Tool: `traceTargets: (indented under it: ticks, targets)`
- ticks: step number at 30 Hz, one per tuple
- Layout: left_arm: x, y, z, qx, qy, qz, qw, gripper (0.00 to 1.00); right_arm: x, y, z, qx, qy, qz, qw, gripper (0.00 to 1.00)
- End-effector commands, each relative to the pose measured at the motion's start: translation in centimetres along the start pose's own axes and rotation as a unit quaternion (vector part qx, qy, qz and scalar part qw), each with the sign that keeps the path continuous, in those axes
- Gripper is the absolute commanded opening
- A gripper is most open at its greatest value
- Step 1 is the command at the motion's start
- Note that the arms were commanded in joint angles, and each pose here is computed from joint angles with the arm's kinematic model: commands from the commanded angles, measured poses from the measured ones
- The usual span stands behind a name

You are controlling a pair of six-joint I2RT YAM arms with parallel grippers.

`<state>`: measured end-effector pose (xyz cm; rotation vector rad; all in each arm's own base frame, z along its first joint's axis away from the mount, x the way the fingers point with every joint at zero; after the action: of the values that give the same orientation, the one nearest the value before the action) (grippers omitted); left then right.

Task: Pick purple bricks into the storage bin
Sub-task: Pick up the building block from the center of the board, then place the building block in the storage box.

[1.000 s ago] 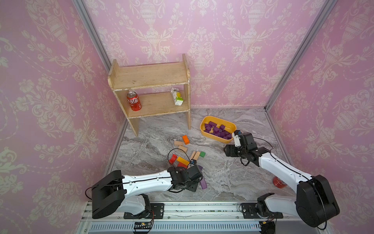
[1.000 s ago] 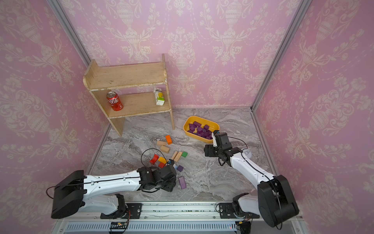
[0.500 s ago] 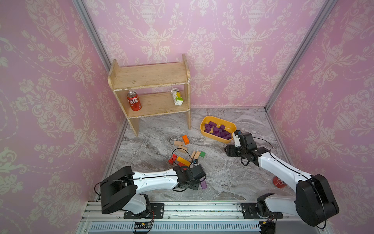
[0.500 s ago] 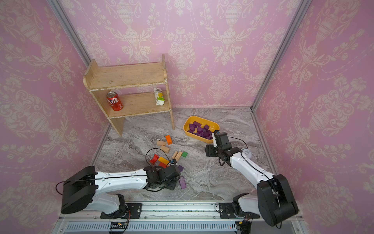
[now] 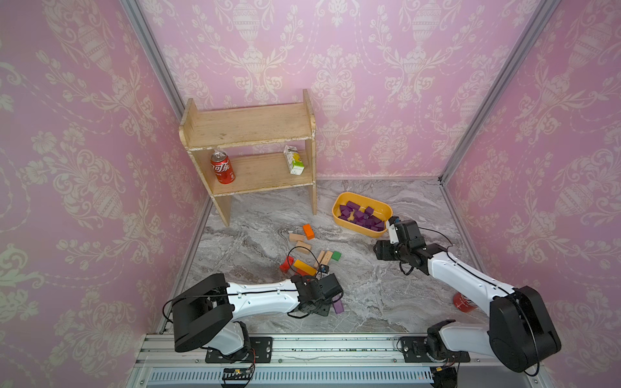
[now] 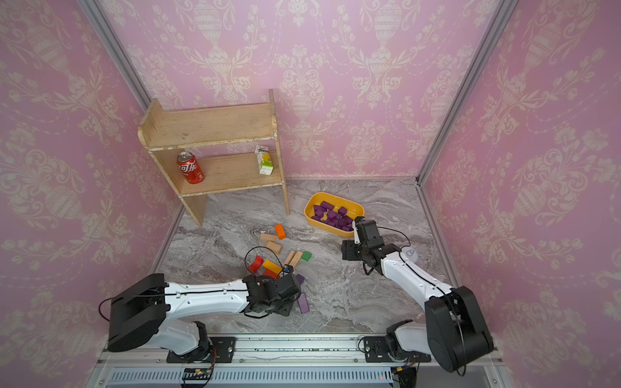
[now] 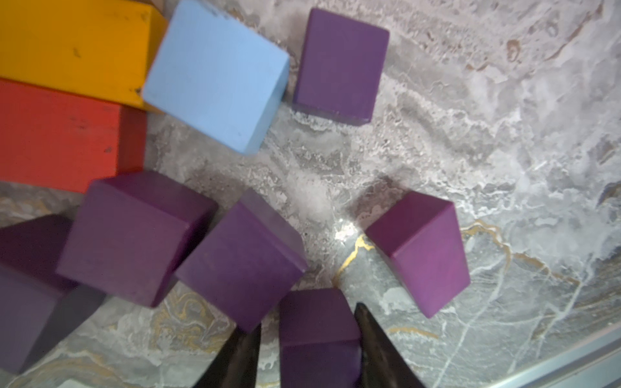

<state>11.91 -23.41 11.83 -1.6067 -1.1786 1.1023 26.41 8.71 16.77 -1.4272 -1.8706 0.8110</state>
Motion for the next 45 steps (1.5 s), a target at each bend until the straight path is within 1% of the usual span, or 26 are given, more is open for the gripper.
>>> traceTargets:
  ticks: [1, 4, 5, 9, 12, 17, 18, 21, 24, 27, 29, 33, 38, 42, 45]
  targets:
    - [0.0, -0.1, -0.3, 0.002, 0.01, -0.016, 1.0, 0.37, 0.0, 0.4, 0.5, 0.011, -0.009, 0.007, 1.0, 0.74]
    - [-0.1, -0.6, -0.5, -0.005, 0.016, -0.009, 1.0, 0.27, 0.0, 0.4, 0.5, 0.01, -0.008, 0.009, 1.0, 0.73]
    - [-0.1, -0.8, -0.6, -0.01, 0.017, -0.008, 1.0, 0.25, -0.1, 0.4, 0.5, 0.011, -0.007, 0.01, 1.0, 0.73]
    - [-0.1, -2.1, -1.5, -0.028, 0.028, -0.007, 0.999, 0.24, 0.0, 0.6, 0.6, 0.01, -0.004, 0.004, 1.0, 0.73]
    - [-0.4, -3.5, -3.0, -0.049, 0.039, 0.001, 0.998, 0.25, 0.0, 0.7, 0.6, 0.009, 0.001, 0.005, 1.0, 0.74]
    - [-2.0, -6.6, -7.9, -0.119, 0.056, 0.043, 0.99, 0.25, -0.3, 0.9, 1.0, 0.01, 0.006, 0.012, 1.0, 0.82]
    - [-2.3, -7.0, -9.0, -0.133, 0.057, 0.052, 0.988, 0.25, -0.3, 0.9, 1.0, 0.009, 0.006, 0.012, 1.0, 0.82]
    - [-3.4, -8.3, -12.6, -0.176, 0.063, 0.075, 0.98, 0.26, -0.4, 0.9, 1.3, 0.01, 0.005, 0.011, 1.0, 0.82]
    - [-5.0, -9.1, -16.1, -0.216, 0.08, 0.087, 0.969, 0.26, -0.5, 0.8, 1.3, 0.005, 0.007, 0.016, 1.0, 0.87]
    - [-6.1, -8.7, -19.5, -0.231, 0.081, 0.104, 0.964, 0.26, -0.6, 0.6, 1.4, 0.002, 0.008, 0.019, 1.0, 0.94]
    - [-6.7, -7.9, -21.6, -0.23, 0.085, 0.111, 0.963, 0.26, -0.7, 0.5, 1.5, -0.002, 0.011, 0.021, 1.0, 1.0]
    - [-7.4, -6.4, -24.5, -0.224, 0.09, 0.107, 0.964, 0.25, -0.8, 0.5, 1.7, -0.009, 0.014, 0.022, 1.0, 1.0]
    - [-7.5, -4.1, -27.1, -0.221, 0.082, 0.105, 0.966, 0.24, -0.9, 0.7, 1.8, -0.009, 0.018, 0.021, 1.0, 1.0]
    - [-7.7, -2.7, -29.0, -0.224, 0.089, 0.094, 0.966, 0.24, -0.7, 1.3, 1.8, 0.0, 0.02, 0.006, 1.0, 1.0]
    - [-8.0, -2.3, -30.0, -0.221, 0.097, 0.092, 0.966, 0.28, -0.6, 1.5, 1.7, 0.002, 0.022, -0.001, 1.0, 1.0]
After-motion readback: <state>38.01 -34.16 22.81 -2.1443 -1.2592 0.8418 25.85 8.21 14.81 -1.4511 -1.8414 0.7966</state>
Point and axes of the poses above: each gripper's point midway between its finger pads, its own y axis out along the fingers, its own x axis along the line the jaws close on, z = x × y, the point moved 10 cm from there along -y, back along the fingers, and after that the axes turned 8 degrees about -y, right-handed, at the moved point
